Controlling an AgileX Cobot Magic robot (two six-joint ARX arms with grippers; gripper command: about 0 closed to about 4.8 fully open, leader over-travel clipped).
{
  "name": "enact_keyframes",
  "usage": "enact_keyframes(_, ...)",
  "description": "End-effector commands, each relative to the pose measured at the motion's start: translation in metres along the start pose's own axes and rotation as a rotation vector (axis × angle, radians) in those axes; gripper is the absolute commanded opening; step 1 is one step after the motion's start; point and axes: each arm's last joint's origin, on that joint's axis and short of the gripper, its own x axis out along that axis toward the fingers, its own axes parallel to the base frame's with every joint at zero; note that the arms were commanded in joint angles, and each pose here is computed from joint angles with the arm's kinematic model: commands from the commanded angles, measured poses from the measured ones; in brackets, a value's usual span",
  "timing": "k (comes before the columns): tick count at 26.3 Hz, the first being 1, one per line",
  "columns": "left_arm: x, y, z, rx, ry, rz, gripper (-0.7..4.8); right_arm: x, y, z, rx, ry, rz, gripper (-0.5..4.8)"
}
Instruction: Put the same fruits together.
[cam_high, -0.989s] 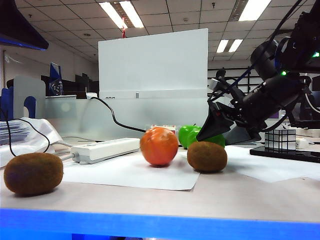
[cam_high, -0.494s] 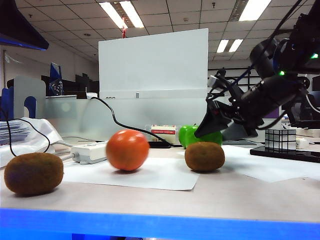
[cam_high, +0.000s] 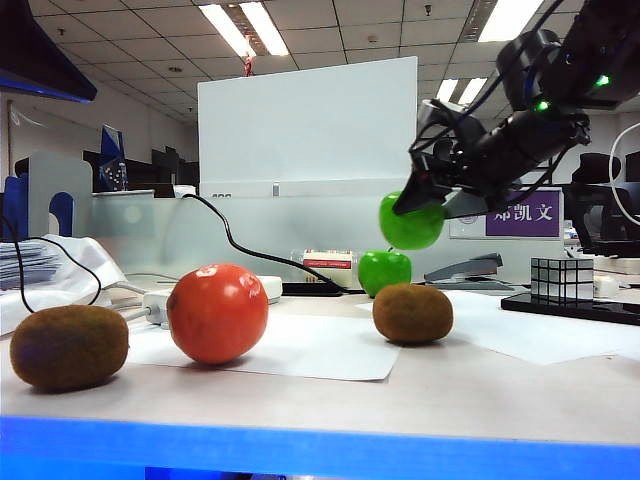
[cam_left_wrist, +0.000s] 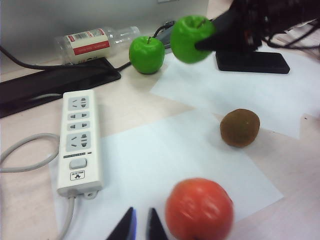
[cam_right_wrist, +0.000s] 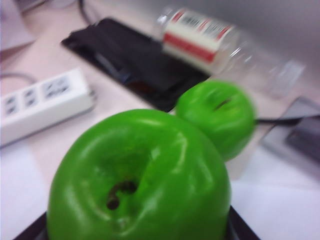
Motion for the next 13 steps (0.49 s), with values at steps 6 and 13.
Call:
enact_keyframes(6, -0.001, -0.001, 0.001, -0.003, 0.002, -0.008, 0.47, 0.015, -0.052, -0.004, 0.031, -0.018, -0.083, -0.07)
enact_keyframes(13, -0.001, -0.001, 0.0, -0.005, 0.007, -0.009, 0.49, 0.032, -0.063, -0.004, 0.039, -0.017, -0.057, -0.07)
